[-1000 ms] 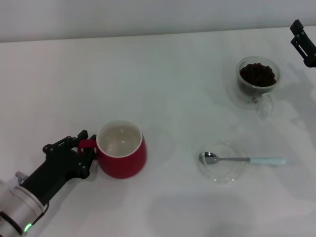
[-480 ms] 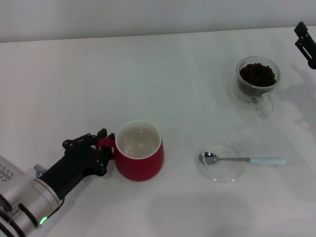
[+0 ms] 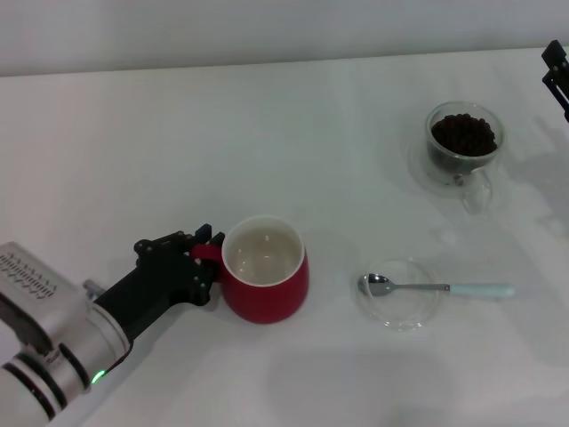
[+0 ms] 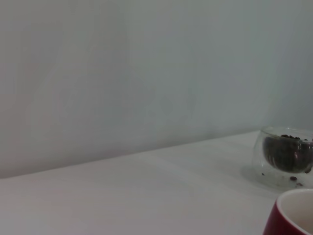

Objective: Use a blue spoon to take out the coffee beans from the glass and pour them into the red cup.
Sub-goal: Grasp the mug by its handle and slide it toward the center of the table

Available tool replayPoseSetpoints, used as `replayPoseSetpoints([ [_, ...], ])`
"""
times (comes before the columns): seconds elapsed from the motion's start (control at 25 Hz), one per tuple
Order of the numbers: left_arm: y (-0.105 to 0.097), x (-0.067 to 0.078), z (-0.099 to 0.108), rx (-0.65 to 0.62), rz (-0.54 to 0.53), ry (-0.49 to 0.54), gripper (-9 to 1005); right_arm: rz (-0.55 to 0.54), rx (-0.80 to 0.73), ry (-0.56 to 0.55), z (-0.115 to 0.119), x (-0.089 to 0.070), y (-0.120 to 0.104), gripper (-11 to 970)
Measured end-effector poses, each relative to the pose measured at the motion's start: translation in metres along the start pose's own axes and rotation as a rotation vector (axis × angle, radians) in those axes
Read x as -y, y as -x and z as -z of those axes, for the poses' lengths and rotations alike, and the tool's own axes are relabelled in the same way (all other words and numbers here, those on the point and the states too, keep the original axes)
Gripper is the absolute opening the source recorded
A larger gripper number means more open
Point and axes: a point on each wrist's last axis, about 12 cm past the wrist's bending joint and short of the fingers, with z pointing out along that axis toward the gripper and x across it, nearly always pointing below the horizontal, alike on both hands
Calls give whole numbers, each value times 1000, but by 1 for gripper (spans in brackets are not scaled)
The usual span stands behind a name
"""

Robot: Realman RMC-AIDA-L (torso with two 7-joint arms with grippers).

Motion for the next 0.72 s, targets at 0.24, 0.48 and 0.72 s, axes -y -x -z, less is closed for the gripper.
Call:
replayPoseSetpoints([
  [0.24, 4, 4, -9, -18, -33, -47, 170, 0, 1, 1, 0, 0, 0, 785],
  [0.48, 6, 6, -16, -38, -41, -58, 169, 7, 5, 0, 0, 1, 1, 785],
  [0.72, 12, 5, -23, -33, -52, -64, 170, 9, 5, -1, 0, 2, 2, 785],
])
